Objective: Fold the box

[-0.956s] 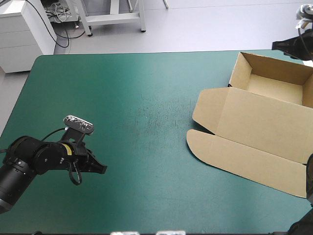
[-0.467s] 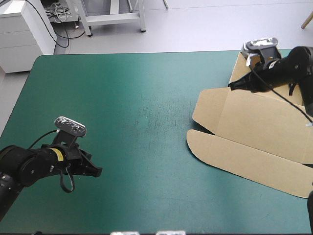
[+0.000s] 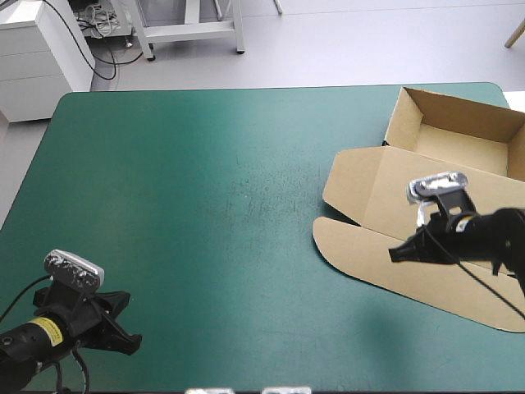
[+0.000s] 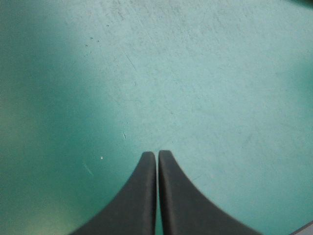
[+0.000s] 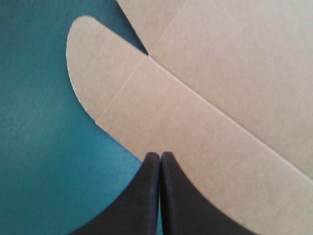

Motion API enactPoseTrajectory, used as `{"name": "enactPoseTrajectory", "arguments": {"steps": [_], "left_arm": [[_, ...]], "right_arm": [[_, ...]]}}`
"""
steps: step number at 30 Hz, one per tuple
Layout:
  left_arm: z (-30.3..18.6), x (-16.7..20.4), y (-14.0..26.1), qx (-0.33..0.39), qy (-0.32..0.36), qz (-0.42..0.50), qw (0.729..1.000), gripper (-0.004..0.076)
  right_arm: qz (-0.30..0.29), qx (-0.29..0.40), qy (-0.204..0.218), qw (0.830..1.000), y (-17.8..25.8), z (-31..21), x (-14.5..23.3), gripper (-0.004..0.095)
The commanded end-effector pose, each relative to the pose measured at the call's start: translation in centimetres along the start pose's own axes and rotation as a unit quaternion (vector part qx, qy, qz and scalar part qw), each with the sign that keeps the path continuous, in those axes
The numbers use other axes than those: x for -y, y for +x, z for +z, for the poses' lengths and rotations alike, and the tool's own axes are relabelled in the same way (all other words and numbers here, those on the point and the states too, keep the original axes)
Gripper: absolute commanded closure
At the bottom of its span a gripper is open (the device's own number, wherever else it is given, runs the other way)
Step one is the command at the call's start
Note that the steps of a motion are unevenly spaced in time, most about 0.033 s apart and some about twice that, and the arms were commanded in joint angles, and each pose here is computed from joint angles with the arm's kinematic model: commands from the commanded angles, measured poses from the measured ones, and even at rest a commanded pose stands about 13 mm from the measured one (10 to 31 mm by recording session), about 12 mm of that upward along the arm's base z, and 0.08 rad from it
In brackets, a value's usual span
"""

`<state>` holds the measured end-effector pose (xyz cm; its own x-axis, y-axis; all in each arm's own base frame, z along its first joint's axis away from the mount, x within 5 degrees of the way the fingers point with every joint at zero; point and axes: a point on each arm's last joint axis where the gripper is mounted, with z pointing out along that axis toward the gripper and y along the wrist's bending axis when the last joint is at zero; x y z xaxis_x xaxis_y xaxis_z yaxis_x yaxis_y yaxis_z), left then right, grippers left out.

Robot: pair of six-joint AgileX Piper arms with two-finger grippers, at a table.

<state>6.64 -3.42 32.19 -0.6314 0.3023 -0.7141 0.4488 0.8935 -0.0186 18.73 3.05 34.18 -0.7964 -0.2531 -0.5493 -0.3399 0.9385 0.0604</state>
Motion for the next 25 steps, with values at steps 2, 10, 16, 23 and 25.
{"name": "enactPoseTrajectory", "arguments": {"steps": [2, 10, 16, 23, 25], "left_arm": [[-0.5, 0.1, 0.6, 0.042, 0.003, -0.005, 0.999, 0.0731], [0.7, 0.1, 2.3, 0.021, 0.004, -0.007, 1.0, 0.0731], [1.4, 0.1, 2.9, 0.008, 0.006, -0.009, 1.0, 0.0731], [2.3, 0.1, 3.7, -0.009, 0.006, -0.004, 1.0, 0.0731], [2.3, 0.1, 3.7, -0.009, 0.005, -0.004, 1.0, 0.0731]], "right_arm": [[-0.003, 0.041, 0.004, 0.999, 4.0, -0.7, -1.1, 0.0924], [-0.009, 0.1, 0.02, 0.995, 10.6, -1.0, -2.4, 0.0924], [-0.023, 0.173, 0.035, 0.984, 12.8, -2.7, -3.3, 0.0924], [-0.014, 0.198, 0.042, 0.979, 14.9, -2.7, -3.6, 0.0924], [-0.005, 0.194, 0.039, 0.98, 15.2, -2.5, -3.6, 0.0924]]}}
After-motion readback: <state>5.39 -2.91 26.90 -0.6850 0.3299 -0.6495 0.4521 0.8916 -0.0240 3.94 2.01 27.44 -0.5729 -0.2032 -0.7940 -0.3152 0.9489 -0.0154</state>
